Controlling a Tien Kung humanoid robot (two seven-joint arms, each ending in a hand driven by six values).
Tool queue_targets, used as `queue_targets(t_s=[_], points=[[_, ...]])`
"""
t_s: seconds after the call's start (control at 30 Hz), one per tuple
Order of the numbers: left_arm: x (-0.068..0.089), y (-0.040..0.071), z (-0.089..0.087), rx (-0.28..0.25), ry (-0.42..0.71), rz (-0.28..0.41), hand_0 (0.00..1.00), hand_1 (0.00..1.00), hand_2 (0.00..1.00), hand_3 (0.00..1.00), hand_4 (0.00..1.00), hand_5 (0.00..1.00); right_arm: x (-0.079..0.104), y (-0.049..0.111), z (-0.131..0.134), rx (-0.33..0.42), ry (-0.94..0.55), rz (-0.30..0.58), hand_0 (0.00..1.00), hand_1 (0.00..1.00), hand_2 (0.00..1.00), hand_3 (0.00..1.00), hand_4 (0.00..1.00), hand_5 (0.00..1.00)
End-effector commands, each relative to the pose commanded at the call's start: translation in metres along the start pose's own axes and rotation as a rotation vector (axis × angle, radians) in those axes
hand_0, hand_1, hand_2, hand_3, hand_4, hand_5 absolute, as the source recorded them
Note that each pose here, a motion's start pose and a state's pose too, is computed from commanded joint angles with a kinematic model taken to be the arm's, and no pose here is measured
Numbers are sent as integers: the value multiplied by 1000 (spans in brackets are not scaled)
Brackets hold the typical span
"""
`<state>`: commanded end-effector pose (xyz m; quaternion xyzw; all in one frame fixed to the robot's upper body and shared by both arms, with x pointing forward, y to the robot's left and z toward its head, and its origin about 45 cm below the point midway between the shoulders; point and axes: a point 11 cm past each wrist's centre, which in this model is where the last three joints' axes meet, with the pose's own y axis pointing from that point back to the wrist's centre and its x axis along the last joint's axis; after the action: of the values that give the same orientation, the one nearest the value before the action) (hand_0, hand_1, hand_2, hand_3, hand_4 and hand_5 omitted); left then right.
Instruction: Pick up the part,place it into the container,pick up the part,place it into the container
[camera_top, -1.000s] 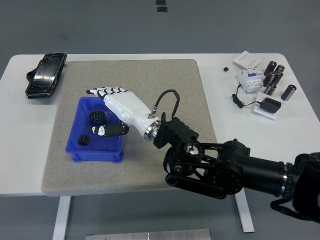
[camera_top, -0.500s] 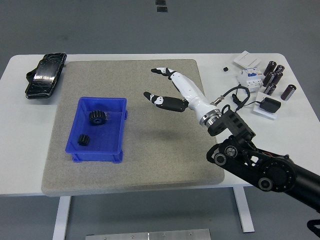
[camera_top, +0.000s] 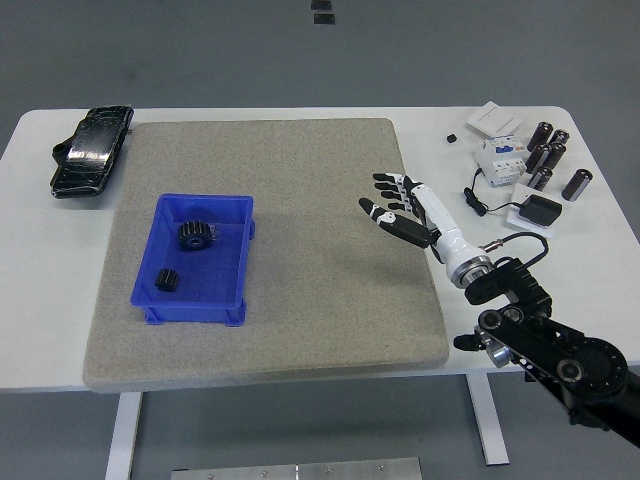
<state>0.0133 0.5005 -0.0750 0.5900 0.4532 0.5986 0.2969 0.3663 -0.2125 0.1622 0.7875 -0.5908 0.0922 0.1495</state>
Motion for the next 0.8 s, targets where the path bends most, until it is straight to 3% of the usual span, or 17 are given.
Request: queue_targets(t_s=[0.4, 0.8], points=[[-2, -1, -2, 4, 2, -3, 682, 656, 621, 576, 683, 278, -13, 9, 6, 5, -257, -24, 744, 763, 781, 792, 823, 531], [-4, -1, -2, 0, 5, -8, 682, 656, 621, 579, 683, 272, -15, 11, 8, 20, -332, -19, 740, 747, 767, 756, 828, 540]])
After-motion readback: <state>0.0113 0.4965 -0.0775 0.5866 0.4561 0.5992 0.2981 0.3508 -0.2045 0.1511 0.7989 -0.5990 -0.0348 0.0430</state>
